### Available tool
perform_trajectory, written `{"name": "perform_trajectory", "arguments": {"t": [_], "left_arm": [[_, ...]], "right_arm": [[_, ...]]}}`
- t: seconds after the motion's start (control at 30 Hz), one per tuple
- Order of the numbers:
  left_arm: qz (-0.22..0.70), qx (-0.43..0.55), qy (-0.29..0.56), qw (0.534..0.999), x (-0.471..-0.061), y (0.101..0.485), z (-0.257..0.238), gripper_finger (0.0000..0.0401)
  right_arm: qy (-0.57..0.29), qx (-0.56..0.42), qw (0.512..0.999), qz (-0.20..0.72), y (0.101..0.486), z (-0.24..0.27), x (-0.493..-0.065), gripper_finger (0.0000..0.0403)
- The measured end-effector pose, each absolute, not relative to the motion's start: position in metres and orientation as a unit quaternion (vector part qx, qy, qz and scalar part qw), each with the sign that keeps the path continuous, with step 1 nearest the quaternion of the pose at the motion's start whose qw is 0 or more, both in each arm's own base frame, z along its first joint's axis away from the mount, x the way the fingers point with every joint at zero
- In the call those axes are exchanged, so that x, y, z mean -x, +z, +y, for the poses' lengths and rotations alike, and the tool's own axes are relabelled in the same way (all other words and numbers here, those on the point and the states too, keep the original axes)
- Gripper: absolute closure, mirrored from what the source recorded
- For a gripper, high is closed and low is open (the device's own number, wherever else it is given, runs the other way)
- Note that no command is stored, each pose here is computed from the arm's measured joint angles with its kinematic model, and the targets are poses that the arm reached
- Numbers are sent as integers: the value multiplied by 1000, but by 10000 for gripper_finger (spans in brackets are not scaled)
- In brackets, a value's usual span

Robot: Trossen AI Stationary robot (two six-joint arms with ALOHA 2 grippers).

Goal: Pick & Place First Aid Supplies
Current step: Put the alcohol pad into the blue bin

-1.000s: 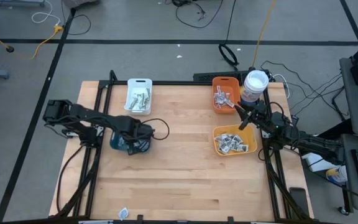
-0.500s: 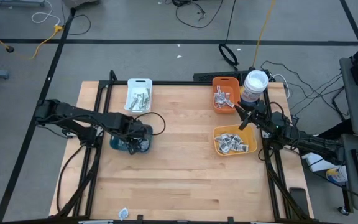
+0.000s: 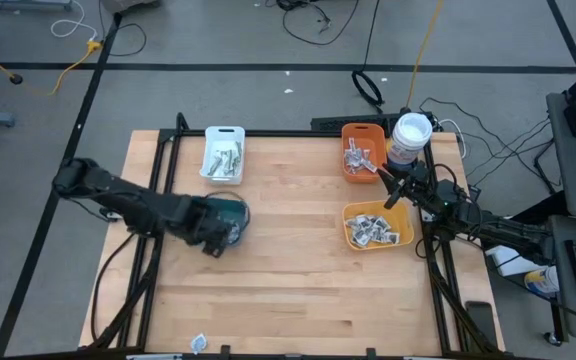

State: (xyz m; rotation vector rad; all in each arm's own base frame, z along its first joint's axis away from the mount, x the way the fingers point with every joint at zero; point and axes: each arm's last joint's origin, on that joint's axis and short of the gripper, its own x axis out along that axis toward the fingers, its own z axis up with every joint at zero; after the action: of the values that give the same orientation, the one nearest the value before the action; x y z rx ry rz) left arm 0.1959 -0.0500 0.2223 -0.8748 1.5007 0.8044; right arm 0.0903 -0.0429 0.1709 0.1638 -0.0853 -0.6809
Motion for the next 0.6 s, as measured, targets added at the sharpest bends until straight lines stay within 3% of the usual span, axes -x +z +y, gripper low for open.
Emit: {"name": "perform_trajectory", "arguments": {"t": [0.23,0.6], "left_arm": [[636,437,371,516,-184,217,-107,131],[609,510,373,479,-169,210,-168,153]], "right_arm": [[-333,-80,938,-42,171,-43,-90,286],[-333,-80,938,-42,171,-43,-90,286]]}}
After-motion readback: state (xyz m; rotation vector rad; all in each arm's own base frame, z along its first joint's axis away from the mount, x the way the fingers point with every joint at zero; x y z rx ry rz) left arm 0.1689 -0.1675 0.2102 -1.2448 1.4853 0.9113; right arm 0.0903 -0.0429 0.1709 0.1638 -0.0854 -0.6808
